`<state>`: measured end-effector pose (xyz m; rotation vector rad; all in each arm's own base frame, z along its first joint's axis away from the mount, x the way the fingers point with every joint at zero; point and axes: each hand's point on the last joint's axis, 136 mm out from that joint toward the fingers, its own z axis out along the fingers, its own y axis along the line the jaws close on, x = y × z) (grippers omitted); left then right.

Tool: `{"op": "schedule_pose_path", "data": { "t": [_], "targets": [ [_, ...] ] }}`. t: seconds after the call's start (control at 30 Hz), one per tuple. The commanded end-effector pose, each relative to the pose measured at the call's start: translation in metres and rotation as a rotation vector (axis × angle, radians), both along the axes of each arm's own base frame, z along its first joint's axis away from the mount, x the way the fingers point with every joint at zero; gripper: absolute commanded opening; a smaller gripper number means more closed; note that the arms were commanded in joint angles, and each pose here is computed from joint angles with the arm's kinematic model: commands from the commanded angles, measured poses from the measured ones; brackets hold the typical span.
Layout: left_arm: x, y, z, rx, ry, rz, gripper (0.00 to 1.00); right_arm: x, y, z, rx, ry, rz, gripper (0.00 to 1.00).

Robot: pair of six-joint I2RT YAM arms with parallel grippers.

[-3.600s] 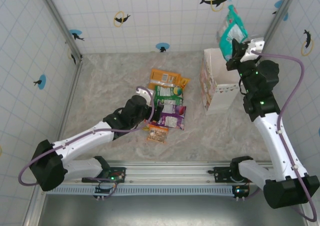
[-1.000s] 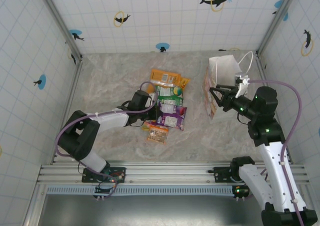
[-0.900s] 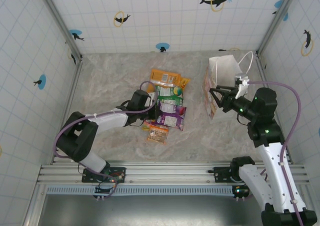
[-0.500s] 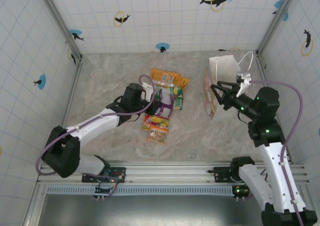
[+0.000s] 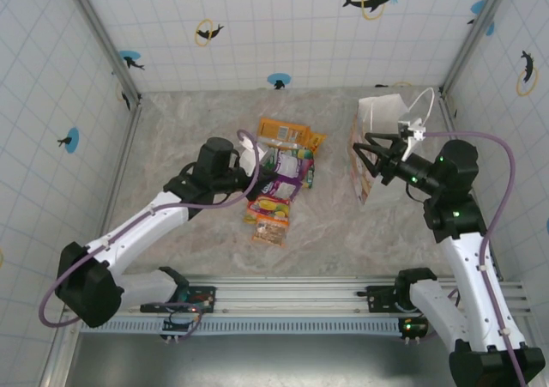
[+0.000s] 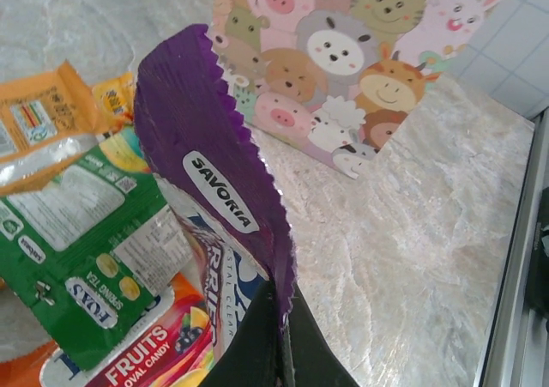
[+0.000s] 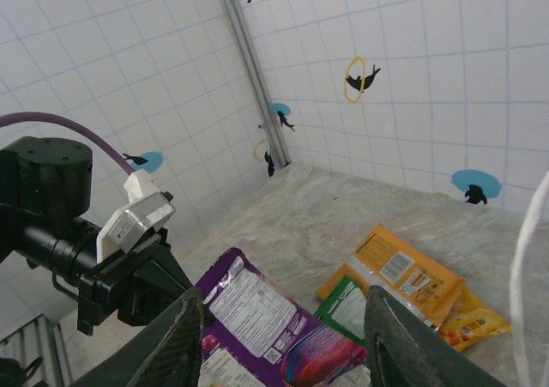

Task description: Place the snacks into the paper bag

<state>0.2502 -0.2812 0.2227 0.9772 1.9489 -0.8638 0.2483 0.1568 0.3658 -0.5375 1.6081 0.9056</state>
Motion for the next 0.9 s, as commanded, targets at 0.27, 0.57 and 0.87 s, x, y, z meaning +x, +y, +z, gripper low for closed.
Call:
{"op": "schedule_pose_path", "data": {
  "t": [0.27, 0.57, 0.87],
  "targets": [
    [-0.019, -0.008, 0.07, -0.149, -0.245, -0.136, 0.0, -0.009, 0.018, 0.028, 0.001, -0.079, 0.149, 0.57],
    [-0.033, -0.007, 0.075, -0.097, -0.367, -0.246, 0.0, -0.001, 0.045, 0.01, -0.159, -0.05, 0.197, 0.62],
    [-0.043, -0.001, 0.069, 0.014, -0.493, -0.336, 0.0, -0.023, 0.102, -0.038, -0.516, -0.152, 0.367, 0.65]
  ]
}}
